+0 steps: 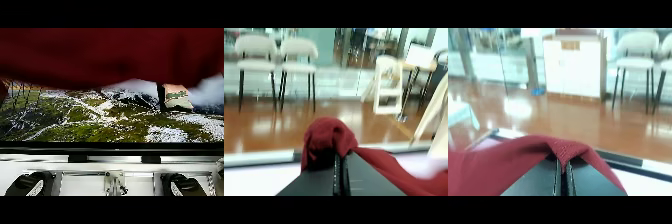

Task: Fold the shirts.

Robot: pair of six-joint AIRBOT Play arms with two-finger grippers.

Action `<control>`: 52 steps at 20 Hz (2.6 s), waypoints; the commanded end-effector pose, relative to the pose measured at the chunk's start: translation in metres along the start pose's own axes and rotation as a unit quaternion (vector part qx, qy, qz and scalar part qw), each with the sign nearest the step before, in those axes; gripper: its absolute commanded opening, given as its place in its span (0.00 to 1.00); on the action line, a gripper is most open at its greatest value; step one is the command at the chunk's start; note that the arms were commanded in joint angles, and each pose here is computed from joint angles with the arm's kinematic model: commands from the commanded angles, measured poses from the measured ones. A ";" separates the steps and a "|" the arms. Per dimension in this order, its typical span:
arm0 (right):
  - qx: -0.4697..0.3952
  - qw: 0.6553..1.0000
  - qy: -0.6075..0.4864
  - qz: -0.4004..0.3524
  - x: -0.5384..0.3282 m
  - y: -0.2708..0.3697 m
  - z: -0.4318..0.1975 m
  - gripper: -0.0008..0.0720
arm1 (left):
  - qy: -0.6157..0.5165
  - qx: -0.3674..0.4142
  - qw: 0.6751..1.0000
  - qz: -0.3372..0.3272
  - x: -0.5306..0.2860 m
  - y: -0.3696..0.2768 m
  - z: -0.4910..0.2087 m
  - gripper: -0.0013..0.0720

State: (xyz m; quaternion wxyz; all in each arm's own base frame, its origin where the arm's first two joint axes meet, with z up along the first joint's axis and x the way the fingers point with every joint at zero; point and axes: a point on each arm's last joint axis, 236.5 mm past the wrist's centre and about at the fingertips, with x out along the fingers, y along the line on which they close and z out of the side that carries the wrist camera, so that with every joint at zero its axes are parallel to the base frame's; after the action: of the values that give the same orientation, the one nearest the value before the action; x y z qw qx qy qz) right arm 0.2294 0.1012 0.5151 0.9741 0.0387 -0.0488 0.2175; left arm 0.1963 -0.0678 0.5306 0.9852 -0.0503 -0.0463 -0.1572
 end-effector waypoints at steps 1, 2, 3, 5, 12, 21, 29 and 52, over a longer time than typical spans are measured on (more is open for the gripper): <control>-0.010 0.999 0.029 -0.023 -0.009 -0.008 -0.011 0.11 | 0.122 0.004 0.992 0.025 0.006 0.015 -0.065 0.06; -0.012 0.998 0.050 -0.032 0.000 -0.016 -0.022 0.11 | 0.167 -0.001 0.986 0.028 0.013 0.019 -0.094 0.06; -0.010 0.996 0.076 -0.038 0.014 -0.024 -0.037 0.11 | 0.209 -0.005 0.977 0.030 0.020 0.023 -0.123 0.06; 0.000 0.988 0.147 -0.044 0.048 -0.041 -0.079 0.11 | 0.294 -0.016 0.955 0.035 0.032 0.031 -0.189 0.06; 0.147 0.882 0.448 -0.023 0.173 -0.082 -0.349 0.11 | 0.511 -0.092 0.854 0.034 0.029 0.038 -0.434 0.06; 0.265 0.717 0.645 0.019 0.145 -0.063 -0.500 0.83 | 0.490 -0.191 0.850 0.012 0.039 0.014 -0.488 0.06; 0.361 0.569 0.730 -0.112 -0.070 -0.090 -0.544 0.93 | 0.479 -0.184 0.858 0.007 0.045 0.014 -0.477 0.06; 0.411 0.568 0.700 -0.133 -0.070 -0.034 -0.617 0.93 | 0.478 -0.193 0.857 0.004 0.046 0.011 -0.476 0.07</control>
State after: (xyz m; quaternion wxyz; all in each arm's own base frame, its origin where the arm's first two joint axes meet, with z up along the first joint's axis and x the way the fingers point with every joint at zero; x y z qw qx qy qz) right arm 0.2316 0.0976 -0.1022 0.6074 0.2791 0.7426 0.0410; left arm 0.2789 -0.1247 0.0624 0.8577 -0.1554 0.4623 -0.1630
